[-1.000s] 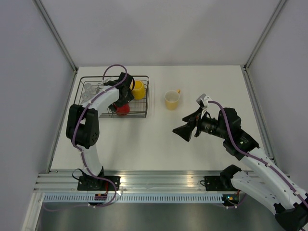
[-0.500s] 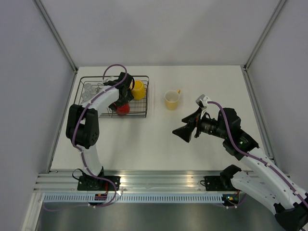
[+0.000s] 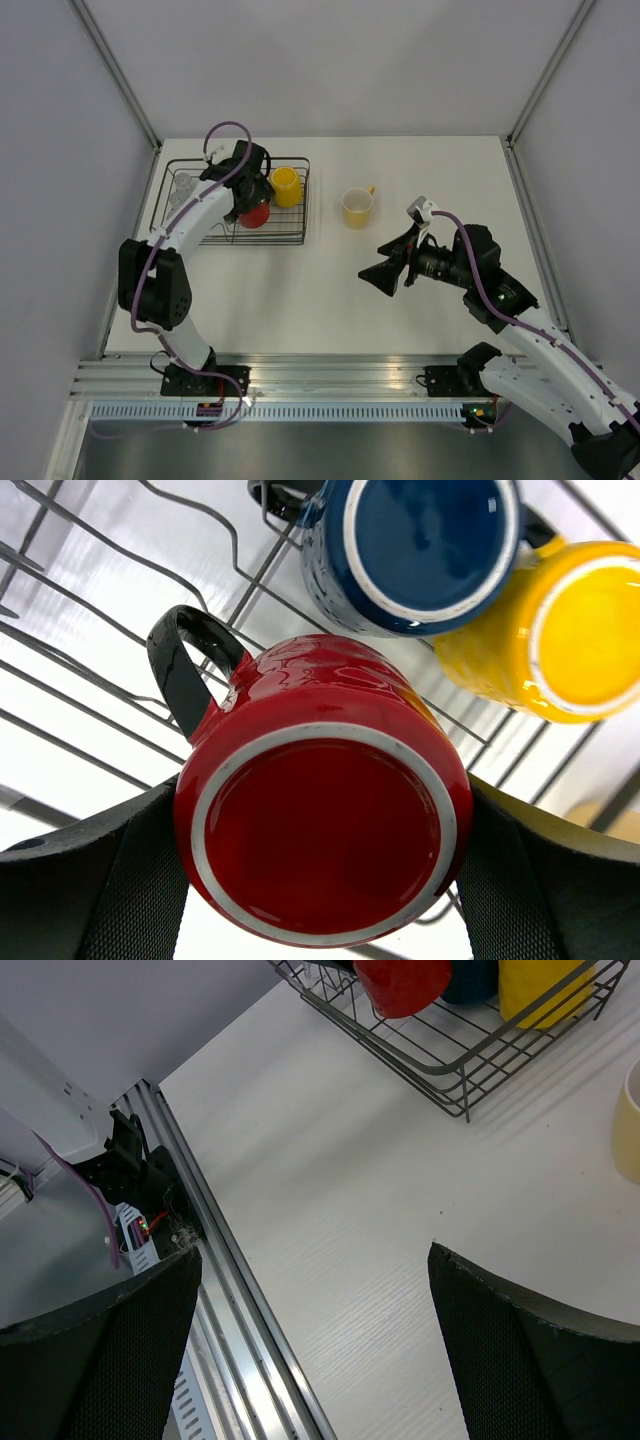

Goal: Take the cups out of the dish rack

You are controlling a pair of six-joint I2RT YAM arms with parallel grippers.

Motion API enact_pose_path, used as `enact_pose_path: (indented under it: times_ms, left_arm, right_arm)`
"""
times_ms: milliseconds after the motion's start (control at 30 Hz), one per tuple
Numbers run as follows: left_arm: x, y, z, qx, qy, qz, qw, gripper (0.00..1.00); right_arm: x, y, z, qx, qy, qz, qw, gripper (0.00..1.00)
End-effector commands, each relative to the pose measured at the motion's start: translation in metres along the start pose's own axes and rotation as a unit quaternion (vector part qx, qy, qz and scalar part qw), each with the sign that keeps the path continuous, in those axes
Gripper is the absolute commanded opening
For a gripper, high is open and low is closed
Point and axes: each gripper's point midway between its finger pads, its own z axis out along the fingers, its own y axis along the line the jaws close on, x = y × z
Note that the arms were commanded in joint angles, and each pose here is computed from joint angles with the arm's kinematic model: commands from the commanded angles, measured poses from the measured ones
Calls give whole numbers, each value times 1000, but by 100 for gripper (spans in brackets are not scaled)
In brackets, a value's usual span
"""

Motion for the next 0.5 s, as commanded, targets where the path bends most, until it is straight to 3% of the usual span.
enact_pose_path:
  times_ms: [0, 200, 300, 400, 467]
  left_arm:
    - [-42, -18, -42, 68, -54, -5, 996, 2]
    - [-57, -39, -98, 183, -72, 11, 980, 2]
    - [-56, -57, -136, 278, -79, 32, 957, 2]
    - [-48, -73, -179, 377, -80, 54, 921, 2]
    - [-42, -84, -219, 458, -84, 67, 882, 2]
  right_arm:
    - [-16, 8, -2, -16, -26, -27, 999, 98]
    - [-29, 6, -4, -1, -52, -18, 999, 98]
    - [-38, 7, 0, -3, -73, -6, 997, 98]
    - [-51, 15, 3, -27, -111, 27, 993, 98]
    - [-52, 20, 4, -45, -123, 54, 990, 98]
